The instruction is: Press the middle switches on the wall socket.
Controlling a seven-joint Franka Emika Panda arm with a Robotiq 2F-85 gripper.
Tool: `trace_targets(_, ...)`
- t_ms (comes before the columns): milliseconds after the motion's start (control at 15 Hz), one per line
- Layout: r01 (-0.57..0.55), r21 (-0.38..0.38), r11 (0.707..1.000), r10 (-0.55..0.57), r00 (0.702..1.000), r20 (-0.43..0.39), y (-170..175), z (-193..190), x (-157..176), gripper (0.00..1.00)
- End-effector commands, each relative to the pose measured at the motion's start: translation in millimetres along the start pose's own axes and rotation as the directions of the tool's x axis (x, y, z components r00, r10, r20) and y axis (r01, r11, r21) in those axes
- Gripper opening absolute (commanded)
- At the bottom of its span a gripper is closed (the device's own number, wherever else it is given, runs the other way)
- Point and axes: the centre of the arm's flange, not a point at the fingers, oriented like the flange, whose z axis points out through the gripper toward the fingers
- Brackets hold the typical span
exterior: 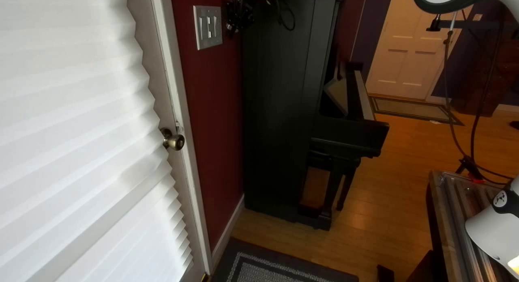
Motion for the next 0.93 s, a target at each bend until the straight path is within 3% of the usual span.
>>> trace_targets(0,0.108,-0.152,0.982,-0.098,0.993,0.072,-9.6,-54.3,-30.4,0.40)
trace_targets(400,0.285,-0.292,0.913,-0.266,0.958,0.104,-56.2,-132.0,-81.7,0.82)
trace_targets(600,0.377,-0.350,0.857,-0.369,0.925,0.091,-68.8,-158.2,-107.6,0.99)
trace_targets(733,0.415,-0.362,0.835,-0.406,0.908,0.104,-69.0,-173.1,-124.3,1.00)
trace_targets(867,0.411,-0.331,0.849,-0.389,0.912,0.134,-60.0,-186.1,-142.7,1.00)
